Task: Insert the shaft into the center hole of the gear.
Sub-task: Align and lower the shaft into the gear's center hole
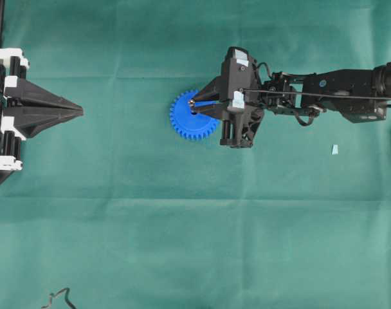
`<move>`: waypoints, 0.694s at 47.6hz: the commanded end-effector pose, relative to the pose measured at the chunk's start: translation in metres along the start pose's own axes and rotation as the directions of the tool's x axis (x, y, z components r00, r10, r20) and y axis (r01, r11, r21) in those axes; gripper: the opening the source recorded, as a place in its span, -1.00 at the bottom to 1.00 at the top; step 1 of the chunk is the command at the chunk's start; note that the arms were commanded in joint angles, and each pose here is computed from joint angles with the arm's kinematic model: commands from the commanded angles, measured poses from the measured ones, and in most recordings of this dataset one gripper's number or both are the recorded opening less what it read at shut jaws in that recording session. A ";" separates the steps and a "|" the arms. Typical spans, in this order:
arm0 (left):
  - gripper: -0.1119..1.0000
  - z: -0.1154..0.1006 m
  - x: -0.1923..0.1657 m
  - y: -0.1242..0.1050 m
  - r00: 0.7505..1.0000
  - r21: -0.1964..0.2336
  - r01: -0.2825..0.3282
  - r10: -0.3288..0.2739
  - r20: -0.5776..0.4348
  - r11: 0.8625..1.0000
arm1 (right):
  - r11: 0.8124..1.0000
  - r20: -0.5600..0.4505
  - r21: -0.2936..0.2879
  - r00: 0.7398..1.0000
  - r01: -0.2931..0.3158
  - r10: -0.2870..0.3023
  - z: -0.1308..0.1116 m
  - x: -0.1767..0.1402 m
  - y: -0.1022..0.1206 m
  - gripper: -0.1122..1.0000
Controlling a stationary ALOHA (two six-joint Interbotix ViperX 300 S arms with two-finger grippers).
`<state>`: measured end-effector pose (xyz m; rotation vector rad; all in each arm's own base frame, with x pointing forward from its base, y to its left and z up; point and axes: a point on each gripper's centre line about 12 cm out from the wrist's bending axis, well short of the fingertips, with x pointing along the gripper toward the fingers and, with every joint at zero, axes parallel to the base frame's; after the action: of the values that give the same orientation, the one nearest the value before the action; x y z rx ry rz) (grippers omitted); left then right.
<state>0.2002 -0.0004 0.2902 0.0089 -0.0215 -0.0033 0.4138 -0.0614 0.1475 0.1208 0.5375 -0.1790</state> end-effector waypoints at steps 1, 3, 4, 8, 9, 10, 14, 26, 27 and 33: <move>-0.80 0.009 0.003 0.000 1.000 0.003 -0.001 0.001 0.021 1.000 | 1.000 0.044 0.001 0.999 -0.003 0.003 0.017 -0.006 0.001 -0.50; -0.80 0.009 0.003 0.000 1.000 0.003 -0.001 0.001 0.020 1.000 | 1.000 0.041 0.003 0.999 -0.003 0.003 0.016 -0.005 0.001 -0.50; -0.80 0.009 0.003 0.000 1.000 0.002 -0.001 0.001 0.020 1.000 | 1.000 0.038 0.004 0.999 -0.002 0.002 0.015 -0.005 0.001 -0.50; -0.80 0.008 0.003 0.000 1.000 0.002 -0.001 0.001 0.020 1.000 | 1.000 0.029 0.006 1.000 -0.001 0.001 0.012 -0.003 0.000 -0.50; -0.80 0.009 0.003 0.000 1.000 0.003 -0.001 0.001 0.021 1.000 | 1.000 0.026 0.006 1.000 -0.001 0.001 0.011 -0.002 0.000 -0.50; -0.80 0.009 0.003 0.000 1.000 0.003 -0.001 0.001 0.020 1.000 | 1.000 0.023 0.007 1.000 -0.001 0.001 0.010 -0.001 0.000 -0.50; -0.80 0.009 0.003 0.000 1.000 0.003 -0.001 0.001 0.021 1.000 | 1.000 0.018 0.009 1.000 0.000 0.000 0.007 0.002 0.000 -0.50; -0.80 0.009 0.003 0.000 1.000 0.003 -0.001 0.001 0.020 1.000 | 1.000 -0.006 0.010 1.000 0.003 -0.003 -0.002 0.009 -0.001 -0.50; -0.80 0.009 0.003 0.000 1.000 0.003 -0.001 0.001 0.020 1.000 | 1.000 -0.009 0.010 1.000 0.004 -0.003 -0.003 0.010 -0.001 -0.50; -0.80 0.009 0.003 0.000 1.000 0.003 -0.001 0.001 0.021 1.000 | 1.000 -0.023 0.008 1.000 0.005 -0.004 -0.008 0.013 -0.001 -0.50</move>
<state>0.2000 -0.0004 0.2907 0.0089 -0.0215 -0.0032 0.4141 -0.0614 0.1228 0.1286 0.5985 -0.1823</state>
